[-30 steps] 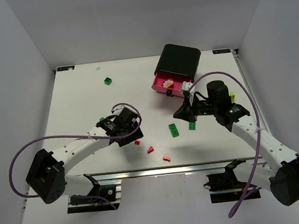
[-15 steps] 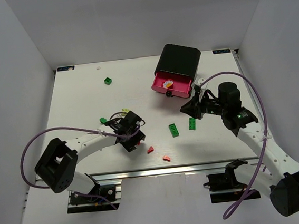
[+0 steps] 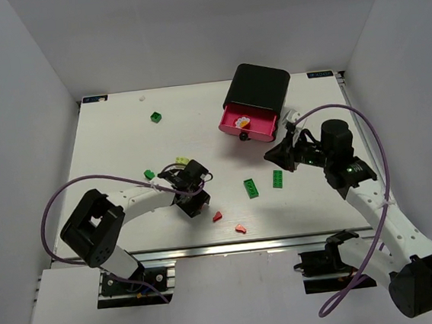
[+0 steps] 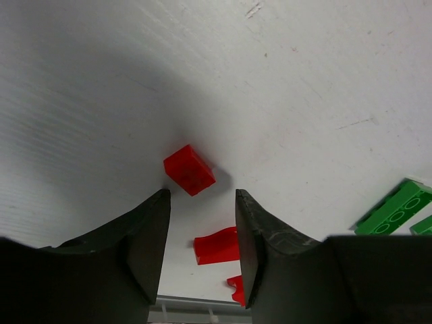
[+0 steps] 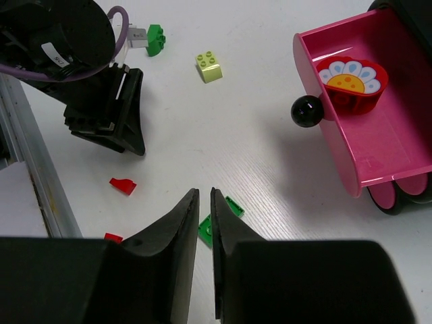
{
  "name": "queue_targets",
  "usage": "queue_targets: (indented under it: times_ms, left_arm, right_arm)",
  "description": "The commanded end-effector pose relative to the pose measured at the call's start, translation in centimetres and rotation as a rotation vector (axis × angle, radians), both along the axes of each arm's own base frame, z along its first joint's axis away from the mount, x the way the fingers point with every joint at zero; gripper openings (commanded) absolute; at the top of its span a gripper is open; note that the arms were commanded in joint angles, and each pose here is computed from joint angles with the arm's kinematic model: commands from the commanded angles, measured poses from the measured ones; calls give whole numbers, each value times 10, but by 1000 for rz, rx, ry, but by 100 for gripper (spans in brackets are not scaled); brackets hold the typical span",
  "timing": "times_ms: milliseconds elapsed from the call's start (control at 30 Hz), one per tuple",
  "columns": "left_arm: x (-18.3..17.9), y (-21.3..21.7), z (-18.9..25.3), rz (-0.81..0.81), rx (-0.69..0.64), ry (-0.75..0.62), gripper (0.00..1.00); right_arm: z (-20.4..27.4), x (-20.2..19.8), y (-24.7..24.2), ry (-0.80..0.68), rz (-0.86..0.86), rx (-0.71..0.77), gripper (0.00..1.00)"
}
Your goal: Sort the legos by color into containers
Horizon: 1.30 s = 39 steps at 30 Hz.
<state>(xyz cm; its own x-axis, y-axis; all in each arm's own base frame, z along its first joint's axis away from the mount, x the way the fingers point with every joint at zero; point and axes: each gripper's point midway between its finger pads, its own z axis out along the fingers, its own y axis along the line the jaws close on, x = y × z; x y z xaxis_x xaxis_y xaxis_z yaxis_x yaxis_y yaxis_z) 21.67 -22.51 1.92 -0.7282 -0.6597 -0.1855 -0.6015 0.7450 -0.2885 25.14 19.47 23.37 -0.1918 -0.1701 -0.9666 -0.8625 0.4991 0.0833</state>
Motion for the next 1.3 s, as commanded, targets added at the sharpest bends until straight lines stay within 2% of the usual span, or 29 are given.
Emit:
queue_targets:
  times_ms: [0, 733, 833, 1267]
  left_arm:
    - [9, -1, -1, 23, 21, -8, 53]
    - [19, 39, -10, 78, 179, 34, 51]
    - [22, 36, -15, 58, 179, 55, 48]
    - [24, 22, -24, -2, 165, 105, 46]
  right_arm:
    - [11, 1, -1, -45, 0, 23, 18]
    - [17, 0, -9, -61, -16, 39, 14]
    - [17, 0, -9, -63, -18, 40, 14]
    - [18, 3, -12, -69, -33, 38, 12]
